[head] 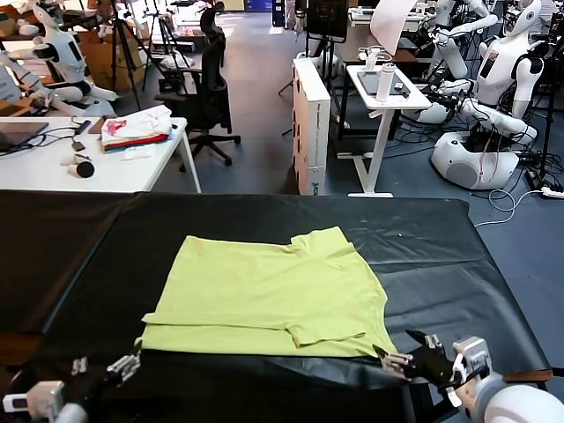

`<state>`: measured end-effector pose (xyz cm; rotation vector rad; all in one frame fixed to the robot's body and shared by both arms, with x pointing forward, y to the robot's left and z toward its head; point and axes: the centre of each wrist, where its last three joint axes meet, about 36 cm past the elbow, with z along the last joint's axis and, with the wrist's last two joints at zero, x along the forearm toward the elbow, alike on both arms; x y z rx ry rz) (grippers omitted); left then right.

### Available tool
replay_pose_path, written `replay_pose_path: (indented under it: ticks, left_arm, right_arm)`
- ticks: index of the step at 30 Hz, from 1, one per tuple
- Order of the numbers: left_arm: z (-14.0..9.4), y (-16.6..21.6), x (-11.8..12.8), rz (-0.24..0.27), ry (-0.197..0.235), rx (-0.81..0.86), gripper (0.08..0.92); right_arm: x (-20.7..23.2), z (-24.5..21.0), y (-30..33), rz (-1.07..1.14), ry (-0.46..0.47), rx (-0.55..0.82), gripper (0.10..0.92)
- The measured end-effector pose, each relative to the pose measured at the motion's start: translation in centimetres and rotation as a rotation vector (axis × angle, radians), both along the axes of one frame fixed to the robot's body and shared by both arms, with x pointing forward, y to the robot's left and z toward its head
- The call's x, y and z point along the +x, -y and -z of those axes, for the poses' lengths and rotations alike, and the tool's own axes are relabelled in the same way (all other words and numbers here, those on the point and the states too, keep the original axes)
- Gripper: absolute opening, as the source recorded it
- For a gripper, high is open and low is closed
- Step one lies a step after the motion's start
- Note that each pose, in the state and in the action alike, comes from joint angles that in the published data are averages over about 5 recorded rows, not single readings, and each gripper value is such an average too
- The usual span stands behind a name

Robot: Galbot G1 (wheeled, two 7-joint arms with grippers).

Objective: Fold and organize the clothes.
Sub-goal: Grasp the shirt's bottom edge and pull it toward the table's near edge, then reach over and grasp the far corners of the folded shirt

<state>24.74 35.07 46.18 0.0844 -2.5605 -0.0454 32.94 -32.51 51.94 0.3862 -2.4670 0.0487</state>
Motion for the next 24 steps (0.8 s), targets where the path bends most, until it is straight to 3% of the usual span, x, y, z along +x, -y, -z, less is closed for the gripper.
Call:
replay_pose_path:
  ticks: [5,13,19,24]
  left_arm:
    - [-1.4,-0.3,3.8,0.062,0.005,-0.030,0.907]
    - [-3.5,-1.6,8.6,0.072,0.055,-0.048,0.907]
    - [-4.3,-1.9,12.0,0.076,0.028,-0.166,0.907]
    - [-4.4,-2.4,16.1,0.080,0.054,-0.246,0.907]
  right_arm:
    - [3.9,0.5,0.6,0.024,0.039,0.027,0.907]
    - [9.3,1.5,0.2,0.064,0.067,0.019,0.907]
    - [13.7,2.6,-1.7,0.069,0.062,-0.005,0.907]
    - [16.8,3.8,-3.7,0.056,0.044,-0.006,0.907]
